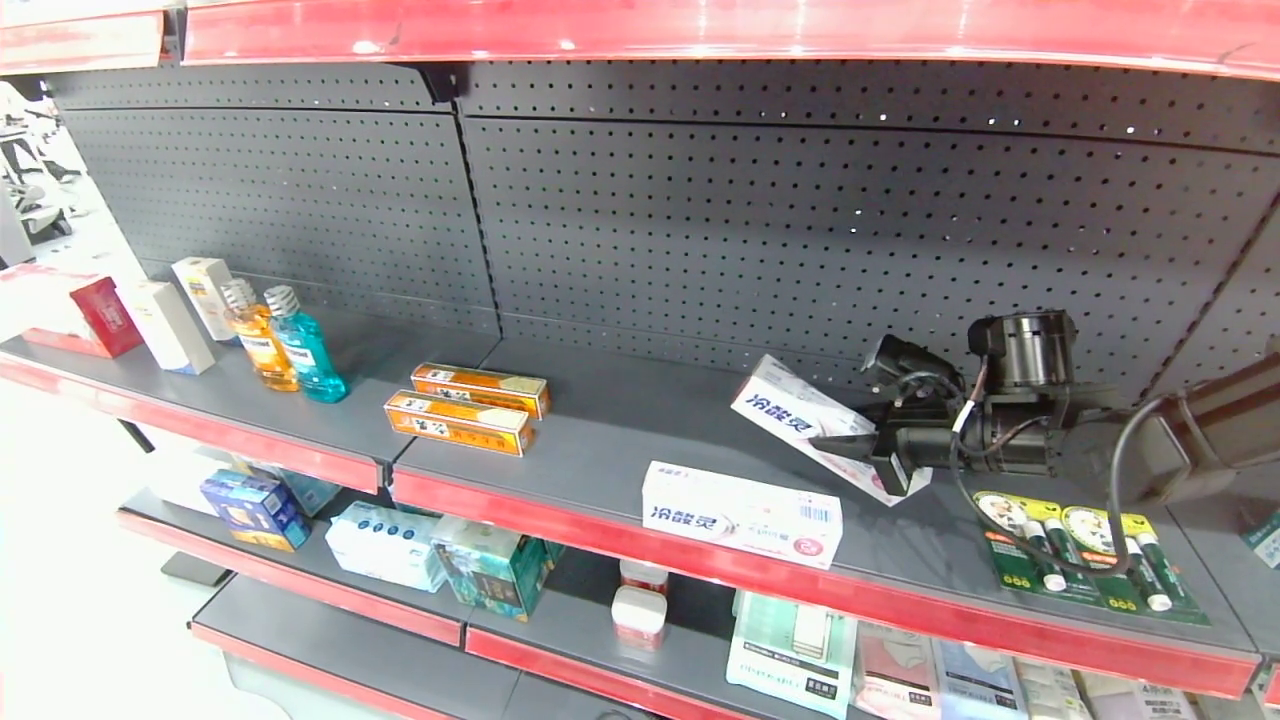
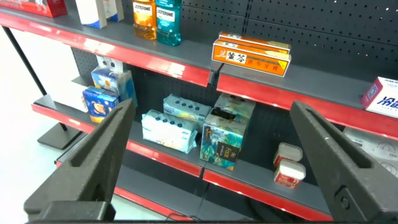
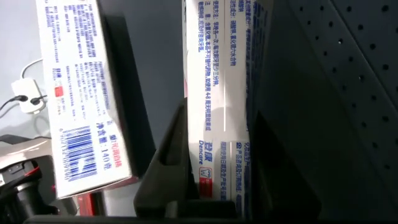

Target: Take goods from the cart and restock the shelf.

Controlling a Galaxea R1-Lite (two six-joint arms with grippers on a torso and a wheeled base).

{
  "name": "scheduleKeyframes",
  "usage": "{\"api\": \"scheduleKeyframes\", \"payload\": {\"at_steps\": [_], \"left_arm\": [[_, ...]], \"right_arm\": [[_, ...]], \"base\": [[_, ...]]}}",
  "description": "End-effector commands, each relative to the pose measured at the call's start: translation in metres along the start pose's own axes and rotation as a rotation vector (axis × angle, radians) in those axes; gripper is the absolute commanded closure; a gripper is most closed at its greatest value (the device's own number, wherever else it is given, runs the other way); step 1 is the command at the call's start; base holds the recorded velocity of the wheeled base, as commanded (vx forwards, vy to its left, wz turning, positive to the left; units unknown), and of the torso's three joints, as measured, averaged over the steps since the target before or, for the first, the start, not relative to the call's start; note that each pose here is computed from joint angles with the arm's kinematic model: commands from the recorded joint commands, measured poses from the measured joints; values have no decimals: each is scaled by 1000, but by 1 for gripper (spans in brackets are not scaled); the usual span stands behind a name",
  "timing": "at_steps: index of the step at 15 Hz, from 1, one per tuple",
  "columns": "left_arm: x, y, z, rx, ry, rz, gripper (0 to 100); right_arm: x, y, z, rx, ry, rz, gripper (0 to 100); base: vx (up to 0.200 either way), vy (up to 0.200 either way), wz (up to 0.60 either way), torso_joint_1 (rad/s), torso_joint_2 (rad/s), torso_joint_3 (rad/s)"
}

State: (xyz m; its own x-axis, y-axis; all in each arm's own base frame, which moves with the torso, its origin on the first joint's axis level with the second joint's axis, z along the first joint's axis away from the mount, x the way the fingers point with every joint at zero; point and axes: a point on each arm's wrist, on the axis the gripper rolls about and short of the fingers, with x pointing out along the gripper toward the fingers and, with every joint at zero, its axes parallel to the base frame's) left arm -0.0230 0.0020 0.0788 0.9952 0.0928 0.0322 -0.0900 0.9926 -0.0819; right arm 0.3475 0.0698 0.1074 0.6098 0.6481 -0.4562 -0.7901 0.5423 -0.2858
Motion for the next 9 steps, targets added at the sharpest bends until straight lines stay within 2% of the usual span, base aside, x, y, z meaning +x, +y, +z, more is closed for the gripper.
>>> {"api": "scheduleKeyframes", "payload": {"at_steps": [1,6,7,9], "left_arm": [[0,0,0,-1,-1,0,0],[0,0,0,-1,0,1,0],[0,0,0,-1,0,1,0],[0,0,0,-1,0,1,0]], "right_arm": [[7,-2,-3,2,3,10,100],[7,-4,-9,-2,15,7,100],[7,-3,-10,3,17,8,0],[7,-3,-11,4,20,11,0]], "base": [[0,0,0,0,0,0],[0,0,0,0,0,0],[0,0,0,0,0,0],[0,0,0,0,0,0]]}}
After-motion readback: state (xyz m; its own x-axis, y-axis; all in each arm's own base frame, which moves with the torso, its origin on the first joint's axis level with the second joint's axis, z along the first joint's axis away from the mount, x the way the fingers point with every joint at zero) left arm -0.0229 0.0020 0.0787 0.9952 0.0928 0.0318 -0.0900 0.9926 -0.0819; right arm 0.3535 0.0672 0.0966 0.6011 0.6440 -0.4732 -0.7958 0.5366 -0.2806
